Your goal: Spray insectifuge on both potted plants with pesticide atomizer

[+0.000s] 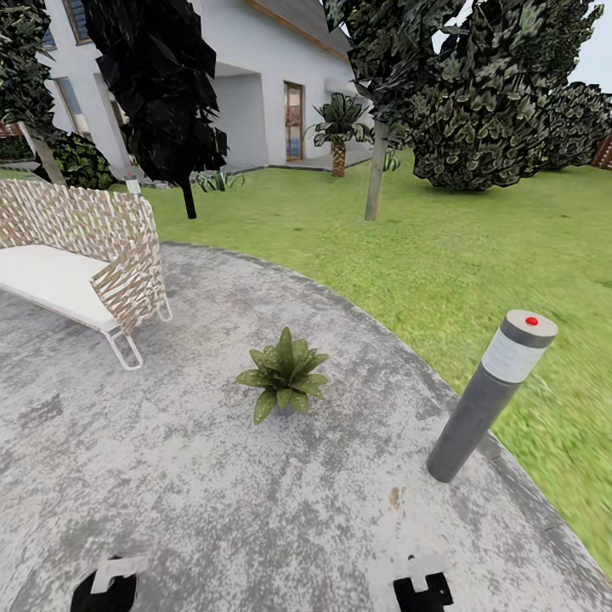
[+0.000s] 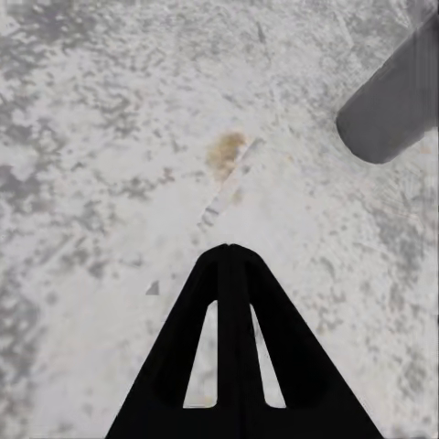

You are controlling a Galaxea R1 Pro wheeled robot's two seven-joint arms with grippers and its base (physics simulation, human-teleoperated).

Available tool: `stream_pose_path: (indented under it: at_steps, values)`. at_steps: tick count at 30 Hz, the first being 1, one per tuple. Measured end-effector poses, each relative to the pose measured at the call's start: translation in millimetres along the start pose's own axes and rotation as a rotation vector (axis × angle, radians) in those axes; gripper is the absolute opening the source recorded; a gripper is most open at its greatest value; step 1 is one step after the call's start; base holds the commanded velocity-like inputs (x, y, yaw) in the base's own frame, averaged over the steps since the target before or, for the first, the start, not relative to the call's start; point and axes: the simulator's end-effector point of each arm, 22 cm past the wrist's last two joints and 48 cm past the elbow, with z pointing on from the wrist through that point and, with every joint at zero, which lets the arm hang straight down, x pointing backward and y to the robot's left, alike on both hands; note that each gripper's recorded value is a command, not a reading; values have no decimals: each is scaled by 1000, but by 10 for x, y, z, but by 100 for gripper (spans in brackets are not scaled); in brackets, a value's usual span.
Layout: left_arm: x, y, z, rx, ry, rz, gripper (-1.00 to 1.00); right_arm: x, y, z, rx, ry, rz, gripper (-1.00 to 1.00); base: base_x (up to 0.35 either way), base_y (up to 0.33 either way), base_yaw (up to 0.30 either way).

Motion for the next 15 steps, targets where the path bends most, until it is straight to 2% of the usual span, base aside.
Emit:
stream_pose_path:
  at_steps: [1,2,6,15]
  values:
    - [37,29,-19,-8,2,-3,-100,16,-46,-3,24,7,24,-100,0,0,0]
    - [74,36,-32,-10,7,-4,-100,29,-77,-5,41,14,46,100,0,0,0]
    - [160,35,-55,-9,22,-6,-100,42,-94,-9,56,22,70,100,0,0,0]
    - [188,15,-67,-4,22,-3,-100,46,-86,-13,57,24,75,100,0,0,0]
